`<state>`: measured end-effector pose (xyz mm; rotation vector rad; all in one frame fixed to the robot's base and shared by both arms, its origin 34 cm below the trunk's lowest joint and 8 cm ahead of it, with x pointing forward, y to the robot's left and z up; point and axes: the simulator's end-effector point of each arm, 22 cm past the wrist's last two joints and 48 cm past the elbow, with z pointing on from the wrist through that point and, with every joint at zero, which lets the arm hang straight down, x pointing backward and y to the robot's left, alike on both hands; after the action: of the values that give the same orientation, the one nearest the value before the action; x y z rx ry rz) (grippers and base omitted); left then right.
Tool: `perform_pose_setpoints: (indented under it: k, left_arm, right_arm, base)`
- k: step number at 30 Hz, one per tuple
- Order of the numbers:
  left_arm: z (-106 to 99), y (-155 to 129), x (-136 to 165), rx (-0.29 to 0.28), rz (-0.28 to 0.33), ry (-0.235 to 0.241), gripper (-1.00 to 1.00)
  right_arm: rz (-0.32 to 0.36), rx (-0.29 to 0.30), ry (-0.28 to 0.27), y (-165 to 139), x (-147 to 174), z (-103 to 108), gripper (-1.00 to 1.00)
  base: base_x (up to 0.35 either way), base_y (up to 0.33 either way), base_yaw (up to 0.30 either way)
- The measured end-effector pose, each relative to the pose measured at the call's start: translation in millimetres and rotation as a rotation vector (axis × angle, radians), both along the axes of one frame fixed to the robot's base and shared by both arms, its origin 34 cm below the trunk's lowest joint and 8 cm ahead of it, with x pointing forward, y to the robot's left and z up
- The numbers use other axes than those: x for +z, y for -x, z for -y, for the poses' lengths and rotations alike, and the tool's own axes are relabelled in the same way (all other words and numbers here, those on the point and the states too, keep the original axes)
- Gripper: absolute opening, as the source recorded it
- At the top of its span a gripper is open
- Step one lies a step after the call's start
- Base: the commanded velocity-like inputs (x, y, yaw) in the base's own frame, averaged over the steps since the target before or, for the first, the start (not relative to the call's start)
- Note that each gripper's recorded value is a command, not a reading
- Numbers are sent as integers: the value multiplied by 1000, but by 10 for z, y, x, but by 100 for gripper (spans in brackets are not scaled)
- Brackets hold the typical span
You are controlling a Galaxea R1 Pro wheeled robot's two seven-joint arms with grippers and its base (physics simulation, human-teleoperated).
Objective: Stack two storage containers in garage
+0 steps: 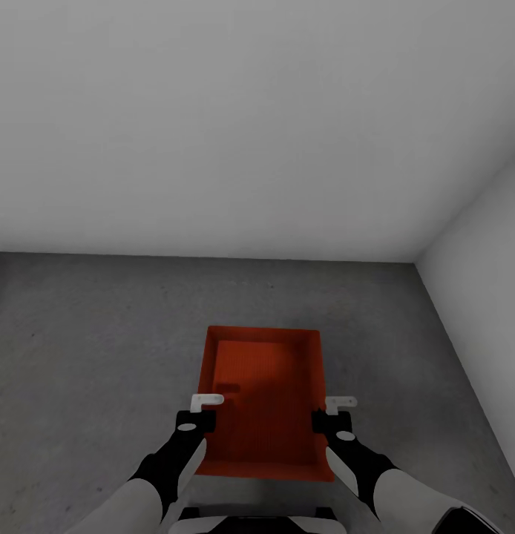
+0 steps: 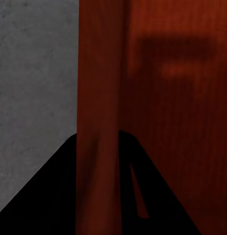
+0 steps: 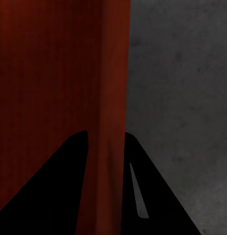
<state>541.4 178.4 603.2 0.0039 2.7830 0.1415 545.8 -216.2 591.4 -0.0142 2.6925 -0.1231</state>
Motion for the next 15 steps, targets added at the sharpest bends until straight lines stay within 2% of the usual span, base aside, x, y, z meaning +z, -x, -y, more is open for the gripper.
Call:
perform_pose_setpoints:
  k: [15]
  left_arm:
    - [1,1,0,1,0,-1,-100]
  right_arm:
    - [0,0,0,0,0,1,-100]
  base:
    - [0,0,0]
